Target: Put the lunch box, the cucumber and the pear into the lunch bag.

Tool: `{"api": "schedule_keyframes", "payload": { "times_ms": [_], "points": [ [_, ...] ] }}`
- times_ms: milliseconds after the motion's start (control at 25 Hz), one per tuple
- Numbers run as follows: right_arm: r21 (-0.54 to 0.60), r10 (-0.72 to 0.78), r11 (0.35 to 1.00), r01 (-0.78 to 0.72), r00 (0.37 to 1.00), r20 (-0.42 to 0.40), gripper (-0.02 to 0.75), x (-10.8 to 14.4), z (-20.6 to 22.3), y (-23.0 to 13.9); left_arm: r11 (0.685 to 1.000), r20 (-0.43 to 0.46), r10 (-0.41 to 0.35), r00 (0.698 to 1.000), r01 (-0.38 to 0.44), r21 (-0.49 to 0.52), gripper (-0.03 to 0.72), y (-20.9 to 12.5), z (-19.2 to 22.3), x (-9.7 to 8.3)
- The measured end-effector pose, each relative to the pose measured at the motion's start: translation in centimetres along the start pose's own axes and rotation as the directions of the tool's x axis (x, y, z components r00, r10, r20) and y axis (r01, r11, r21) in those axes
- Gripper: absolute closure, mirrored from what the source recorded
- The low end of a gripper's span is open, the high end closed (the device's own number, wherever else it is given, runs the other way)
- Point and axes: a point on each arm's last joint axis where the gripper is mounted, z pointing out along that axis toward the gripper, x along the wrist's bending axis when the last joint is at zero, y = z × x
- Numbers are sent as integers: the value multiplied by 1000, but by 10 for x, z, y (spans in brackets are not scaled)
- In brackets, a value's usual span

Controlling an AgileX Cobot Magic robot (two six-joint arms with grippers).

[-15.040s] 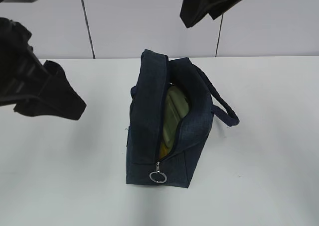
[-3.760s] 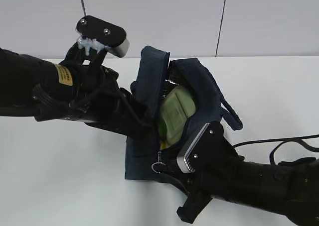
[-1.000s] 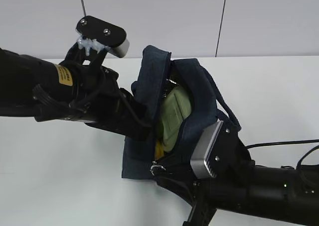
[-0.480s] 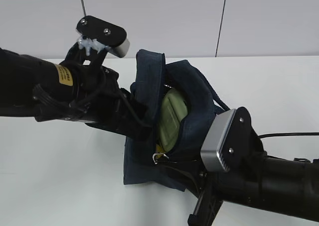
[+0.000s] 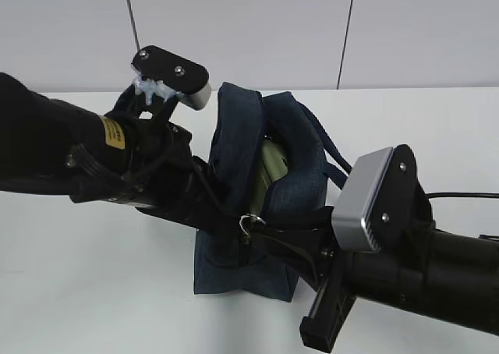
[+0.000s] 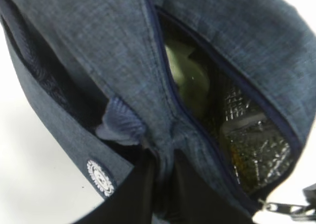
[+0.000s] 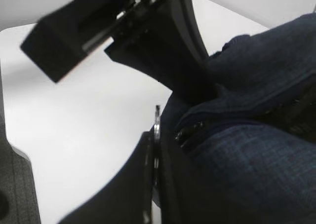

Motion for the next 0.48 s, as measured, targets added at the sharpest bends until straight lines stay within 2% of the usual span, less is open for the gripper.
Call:
{"api": "schedule_keyframes", "payload": {
  "times_ms": [480],
  "points": [
    [-32, -57, 998, 60, 994, 88, 738, -6, -9, 14, 1000, 1, -11, 1000, 11, 26, 680, -4, 11, 0]
  ]
}}
